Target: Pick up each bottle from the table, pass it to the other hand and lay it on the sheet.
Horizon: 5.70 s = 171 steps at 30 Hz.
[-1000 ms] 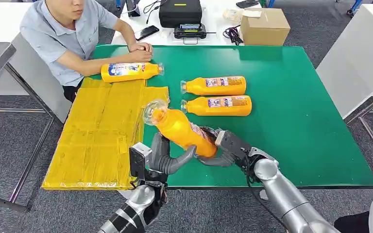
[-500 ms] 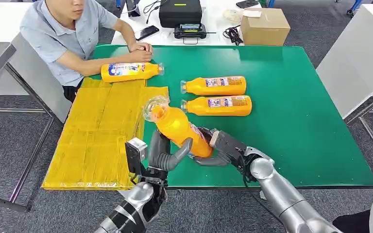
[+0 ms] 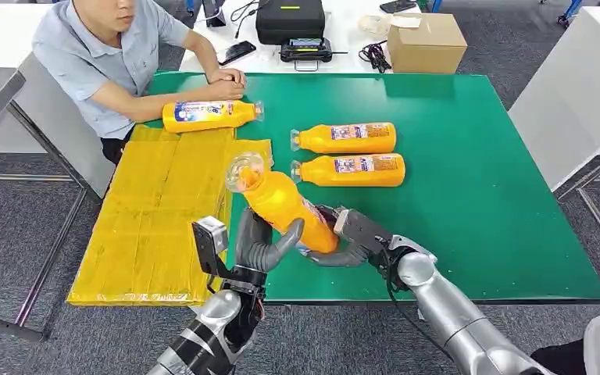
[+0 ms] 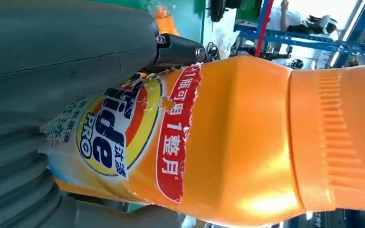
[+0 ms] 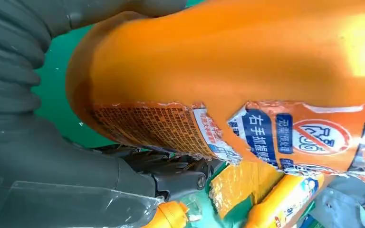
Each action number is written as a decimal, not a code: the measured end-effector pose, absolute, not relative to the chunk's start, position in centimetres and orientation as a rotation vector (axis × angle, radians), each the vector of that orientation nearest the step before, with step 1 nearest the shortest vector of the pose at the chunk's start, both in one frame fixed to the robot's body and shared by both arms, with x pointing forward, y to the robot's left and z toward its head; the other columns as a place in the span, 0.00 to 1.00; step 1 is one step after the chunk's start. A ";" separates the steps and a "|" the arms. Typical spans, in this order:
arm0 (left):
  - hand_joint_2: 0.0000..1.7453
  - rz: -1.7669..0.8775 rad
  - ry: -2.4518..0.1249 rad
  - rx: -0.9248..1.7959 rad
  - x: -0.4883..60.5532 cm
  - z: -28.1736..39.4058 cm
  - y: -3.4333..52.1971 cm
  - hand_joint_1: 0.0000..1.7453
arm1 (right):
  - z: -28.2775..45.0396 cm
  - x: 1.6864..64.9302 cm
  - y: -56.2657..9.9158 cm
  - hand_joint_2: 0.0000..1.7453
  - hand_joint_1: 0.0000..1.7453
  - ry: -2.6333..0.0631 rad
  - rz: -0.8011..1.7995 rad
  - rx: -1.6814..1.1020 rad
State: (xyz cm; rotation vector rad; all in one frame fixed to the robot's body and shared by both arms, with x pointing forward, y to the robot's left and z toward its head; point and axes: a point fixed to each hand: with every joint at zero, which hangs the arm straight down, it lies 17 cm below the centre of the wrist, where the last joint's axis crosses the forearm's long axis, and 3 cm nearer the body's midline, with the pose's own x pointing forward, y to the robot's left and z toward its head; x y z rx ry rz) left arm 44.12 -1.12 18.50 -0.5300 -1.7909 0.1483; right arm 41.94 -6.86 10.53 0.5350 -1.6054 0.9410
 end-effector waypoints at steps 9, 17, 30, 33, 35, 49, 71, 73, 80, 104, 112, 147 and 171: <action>1.00 0.067 -1.875 -0.350 44.3 18.9 -0.1 1.00 | 10.0 43.3 -7.9 1.00 0.00 -1.653 0.920 0.391; 1.00 -0.191 -2.012 0.054 43.3 19.5 2.1 1.00 | 7.0 44.9 -15.9 1.00 0.00 -1.697 0.819 -0.010; 1.00 -0.517 -2.041 0.746 43.2 20.5 8.1 1.00 | 7.8 44.6 -21.4 1.00 0.00 -1.752 0.743 -0.282; 1.00 -0.819 -1.970 1.161 44.3 20.3 9.2 1.00 | 8.1 44.6 -20.5 1.00 0.00 -1.768 0.738 -0.250; 1.00 -0.889 -1.897 1.280 45.5 19.4 10.7 1.00 | 8.5 44.7 -19.9 1.00 0.00 -1.781 0.732 -0.231; 1.00 -0.994 -1.626 1.448 50.6 15.3 16.7 1.00 | 10.0 45.2 -18.7 1.00 0.00 -1.826 0.715 -0.183; 1.00 -1.391 -1.295 1.156 54.6 5.3 19.0 0.14 | 10.9 45.3 -17.2 1.00 0.00 -1.851 0.709 -0.103; 1.00 -1.388 -1.283 1.147 54.7 5.2 19.2 0.06 | 10.9 45.3 -17.1 1.00 0.00 -1.851 0.710 -0.098; 1.00 -1.361 -1.224 1.080 55.2 4.4 20.1 0.00 | 10.9 45.4 -16.6 1.00 0.00 -1.850 0.711 -0.073; 1.00 -1.322 -1.103 0.933 55.2 2.2 20.6 0.00 | 10.7 46.4 -16.1 1.00 0.00 -1.844 0.717 -0.056; 1.00 -1.168 -1.370 1.010 53.6 4.9 17.6 0.00 | 10.7 45.9 -18.2 1.00 0.00 -1.860 0.642 -0.172; 1.00 -0.127 -2.075 0.261 39.9 20.7 8.5 0.00 | 18.9 40.9 -24.3 1.00 0.00 -2.017 0.478 -0.750; 1.00 0.108 -2.020 0.237 35.4 19.9 14.9 0.00 | 18.2 37.9 -17.8 1.00 0.00 -2.015 0.496 -0.522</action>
